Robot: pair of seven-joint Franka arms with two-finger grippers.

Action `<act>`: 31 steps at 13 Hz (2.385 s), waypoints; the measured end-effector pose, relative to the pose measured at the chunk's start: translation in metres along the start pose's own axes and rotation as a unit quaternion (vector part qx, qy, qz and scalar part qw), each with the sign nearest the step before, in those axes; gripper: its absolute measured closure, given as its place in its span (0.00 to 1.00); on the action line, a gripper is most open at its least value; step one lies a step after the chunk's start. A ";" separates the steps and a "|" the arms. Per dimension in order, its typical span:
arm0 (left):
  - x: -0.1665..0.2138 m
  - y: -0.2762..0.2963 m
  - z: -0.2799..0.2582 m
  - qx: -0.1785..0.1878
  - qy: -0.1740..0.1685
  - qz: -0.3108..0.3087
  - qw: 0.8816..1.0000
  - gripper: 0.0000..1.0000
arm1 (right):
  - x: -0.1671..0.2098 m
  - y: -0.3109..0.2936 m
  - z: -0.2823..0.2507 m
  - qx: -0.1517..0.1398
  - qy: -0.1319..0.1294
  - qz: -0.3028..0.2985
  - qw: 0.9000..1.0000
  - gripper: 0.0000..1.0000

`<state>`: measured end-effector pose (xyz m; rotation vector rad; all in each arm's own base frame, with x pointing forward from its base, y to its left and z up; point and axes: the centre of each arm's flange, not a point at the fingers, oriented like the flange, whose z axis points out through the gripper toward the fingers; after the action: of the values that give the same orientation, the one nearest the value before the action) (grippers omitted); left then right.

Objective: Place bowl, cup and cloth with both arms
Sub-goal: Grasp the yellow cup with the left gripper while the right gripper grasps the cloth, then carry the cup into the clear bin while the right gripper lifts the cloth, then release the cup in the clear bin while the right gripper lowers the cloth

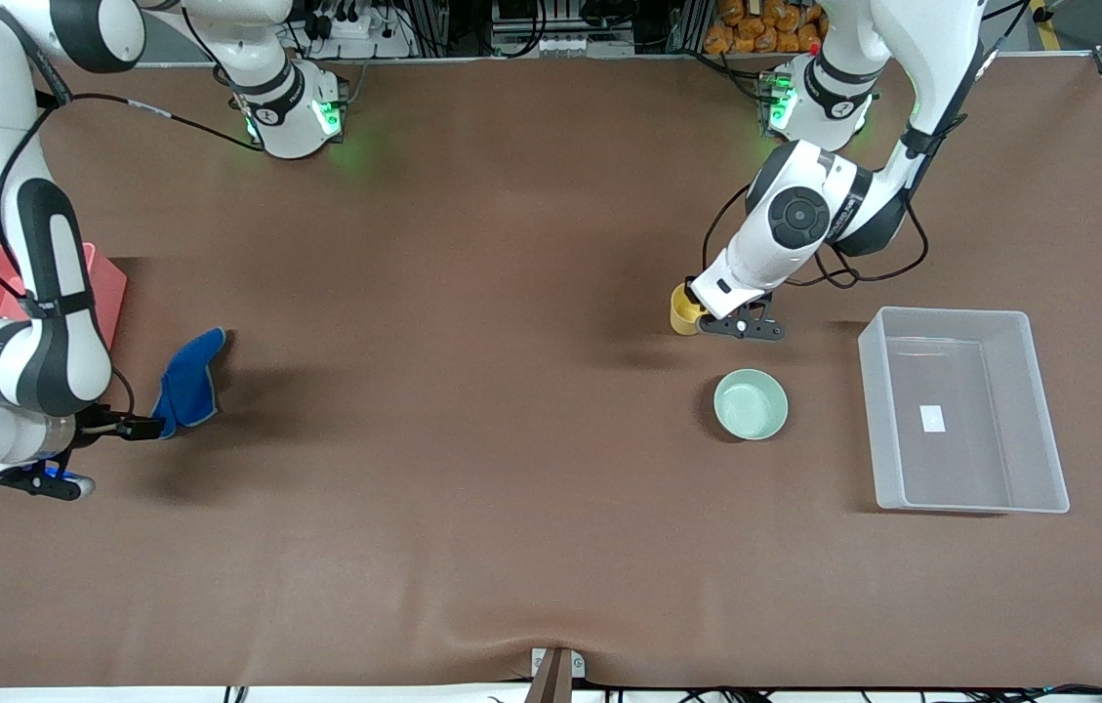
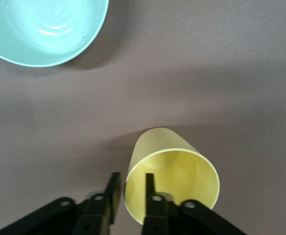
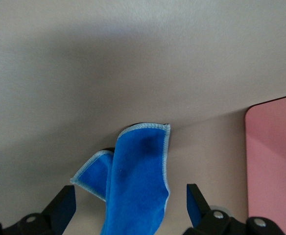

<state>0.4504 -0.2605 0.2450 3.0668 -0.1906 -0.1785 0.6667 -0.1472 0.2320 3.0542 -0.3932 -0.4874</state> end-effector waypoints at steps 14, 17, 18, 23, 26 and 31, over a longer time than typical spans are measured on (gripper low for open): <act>0.059 -0.231 -0.159 0.014 0.078 -0.037 0.996 0.98 | -0.004 0.003 0.048 0.004 -0.043 0.003 0.999 0.98; 0.057 -0.318 -0.167 0.015 0.087 -0.019 0.996 0.98 | -0.004 -0.001 0.046 0.004 -0.040 0.000 0.999 0.98; 0.057 -0.339 -0.168 0.014 0.088 -0.013 0.996 0.98 | -0.003 -0.004 0.041 0.004 -0.037 -0.002 0.999 0.98; 0.053 -0.419 -0.130 -0.017 0.069 -0.028 0.997 0.98 | -0.016 -0.018 -0.036 0.007 0.007 -0.014 1.000 0.98; 0.057 -0.410 -0.089 -0.040 0.036 -0.019 0.998 0.98 | -0.042 -0.021 -0.099 0.011 0.025 -0.019 0.999 0.98; 0.051 -0.407 -0.049 -0.036 -0.006 0.004 0.999 0.98 | -0.099 -0.018 -0.186 0.016 0.032 -0.034 0.999 0.98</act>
<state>0.5551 0.1392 0.2593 2.9933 -0.1936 -0.1994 0.6373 -0.1078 0.4379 3.1141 -0.2981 -0.3874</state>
